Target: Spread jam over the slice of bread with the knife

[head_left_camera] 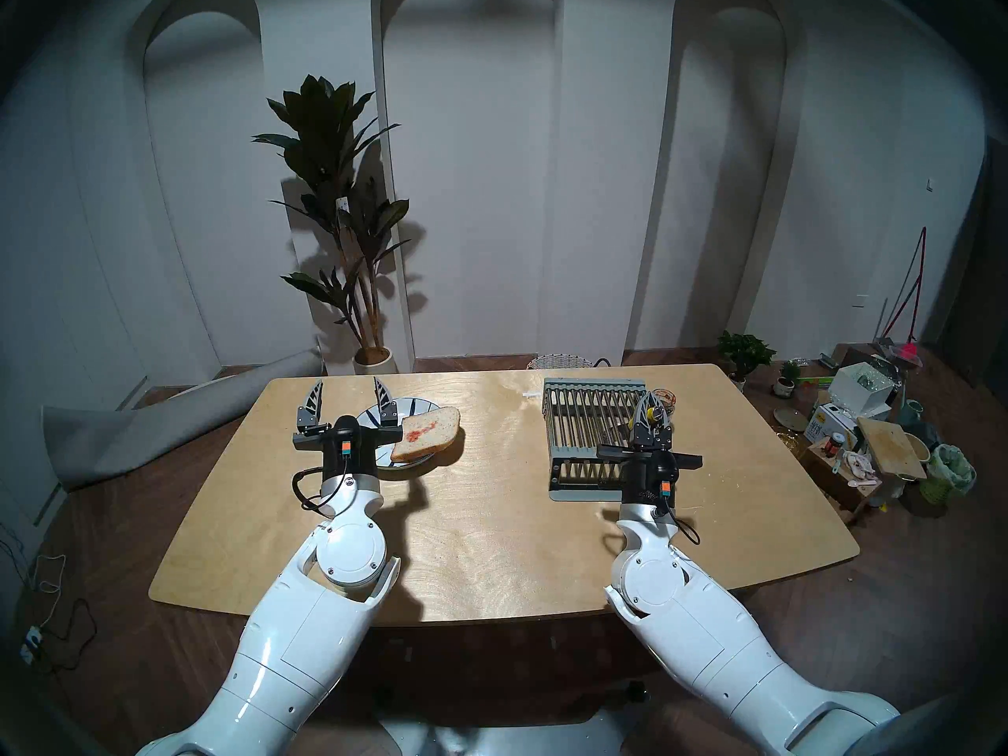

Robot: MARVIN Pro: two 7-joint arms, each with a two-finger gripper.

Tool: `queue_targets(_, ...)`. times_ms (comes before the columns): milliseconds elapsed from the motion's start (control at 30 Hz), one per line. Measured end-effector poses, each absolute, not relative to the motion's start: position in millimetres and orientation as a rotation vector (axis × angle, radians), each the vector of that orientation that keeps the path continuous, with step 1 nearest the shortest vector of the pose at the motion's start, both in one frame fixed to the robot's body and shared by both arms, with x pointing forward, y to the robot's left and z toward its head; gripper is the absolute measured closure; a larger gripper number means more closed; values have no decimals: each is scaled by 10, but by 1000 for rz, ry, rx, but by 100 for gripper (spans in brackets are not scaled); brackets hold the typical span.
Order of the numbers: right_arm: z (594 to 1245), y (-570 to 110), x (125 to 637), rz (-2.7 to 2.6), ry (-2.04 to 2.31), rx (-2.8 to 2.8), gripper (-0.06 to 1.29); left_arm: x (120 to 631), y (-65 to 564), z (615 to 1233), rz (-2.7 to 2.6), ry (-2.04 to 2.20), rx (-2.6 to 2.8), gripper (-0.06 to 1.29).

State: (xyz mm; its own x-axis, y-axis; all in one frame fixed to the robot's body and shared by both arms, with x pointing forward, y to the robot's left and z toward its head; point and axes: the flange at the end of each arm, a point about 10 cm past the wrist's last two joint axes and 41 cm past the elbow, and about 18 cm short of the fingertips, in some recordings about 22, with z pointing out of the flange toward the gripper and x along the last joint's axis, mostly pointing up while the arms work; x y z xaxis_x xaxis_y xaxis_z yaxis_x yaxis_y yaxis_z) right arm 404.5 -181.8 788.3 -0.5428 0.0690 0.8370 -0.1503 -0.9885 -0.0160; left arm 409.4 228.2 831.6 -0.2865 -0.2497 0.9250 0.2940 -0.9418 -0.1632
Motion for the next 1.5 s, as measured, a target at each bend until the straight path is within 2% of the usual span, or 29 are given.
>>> queue_targets(467,7814,-1902,4072,2657,-113,1455,119,4086,2232,8307,-2281,-62,-1636,3)
queue_targets(633,7836,-1937,4084,2645,-118,1481,107,4085,2212,8306,-2281,-63,-1638,3)
queue_targets(733,7860,-1952,4096,2632,-117,1505,95,4085,2204,8305,-2279,-66,-1640,3)
queue_targets(800,7869,-1962,4100,2624,-114,1517,74,4085,2201,8304,-2277,-68,-1641,3)
queue_targets(833,7875,-1972,4104,2617,-113,1526,36,4085,2197,8304,-2275,-70,-1642,3)
queue_targets(900,7881,-1981,4106,2611,-113,1537,3,4084,2195,8303,-2273,-71,-1643,3)
queue_targets(933,7885,-1986,4108,2607,-113,1544,0,4083,2193,8303,-2271,-73,-1643,3)
queue_targets(1500,8070,-1989,4068,2539,-125,1681,0,4064,2187,8314,-2265,-79,-1646,3)
